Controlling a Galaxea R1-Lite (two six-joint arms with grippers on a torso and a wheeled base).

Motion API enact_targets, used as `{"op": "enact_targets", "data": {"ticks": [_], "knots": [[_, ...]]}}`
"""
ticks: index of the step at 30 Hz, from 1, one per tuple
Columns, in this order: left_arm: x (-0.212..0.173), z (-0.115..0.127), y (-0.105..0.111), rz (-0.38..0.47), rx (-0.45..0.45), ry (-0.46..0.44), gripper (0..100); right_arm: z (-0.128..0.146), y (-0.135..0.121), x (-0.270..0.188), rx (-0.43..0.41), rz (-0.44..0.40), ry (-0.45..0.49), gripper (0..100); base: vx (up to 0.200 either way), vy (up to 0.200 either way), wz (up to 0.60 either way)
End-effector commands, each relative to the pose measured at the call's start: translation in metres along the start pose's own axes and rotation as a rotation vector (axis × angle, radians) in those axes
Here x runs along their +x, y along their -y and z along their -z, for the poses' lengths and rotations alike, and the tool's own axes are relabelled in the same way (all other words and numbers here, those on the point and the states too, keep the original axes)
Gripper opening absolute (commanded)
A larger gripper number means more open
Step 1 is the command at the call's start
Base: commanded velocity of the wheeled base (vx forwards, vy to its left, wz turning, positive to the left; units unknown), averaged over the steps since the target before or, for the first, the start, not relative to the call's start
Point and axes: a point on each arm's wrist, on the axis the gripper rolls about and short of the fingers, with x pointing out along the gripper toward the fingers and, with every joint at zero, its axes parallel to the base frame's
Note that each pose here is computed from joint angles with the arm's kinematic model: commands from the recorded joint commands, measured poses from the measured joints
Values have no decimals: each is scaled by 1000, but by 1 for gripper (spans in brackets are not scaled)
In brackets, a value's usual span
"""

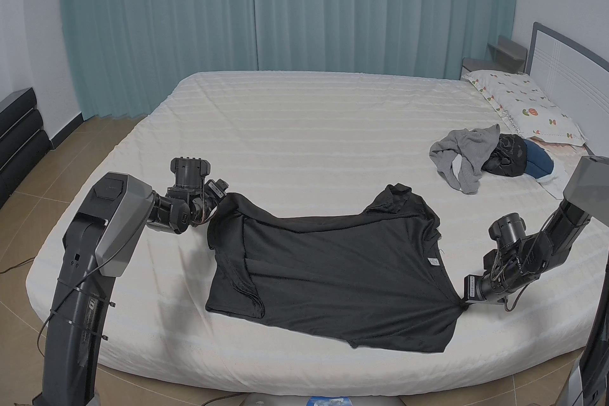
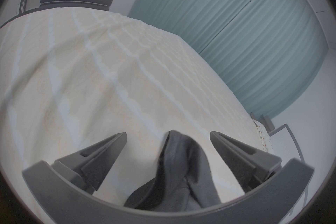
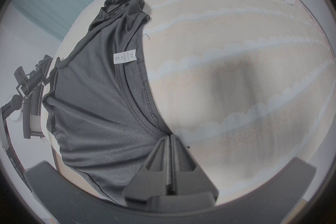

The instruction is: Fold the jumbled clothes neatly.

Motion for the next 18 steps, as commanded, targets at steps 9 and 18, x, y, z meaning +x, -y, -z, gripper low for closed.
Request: {"op": "enact_targets", "data": {"ticks": [9, 18], "knots": [[-96, -10, -3, 66, 4, -130, 100, -10, -1, -21, -83, 108, 68, 0, 0, 0, 0], [-142, 9, -27, 24, 2, -278, 100, 8, -3, -36, -53, 93, 54, 0, 0, 0, 0]]}}
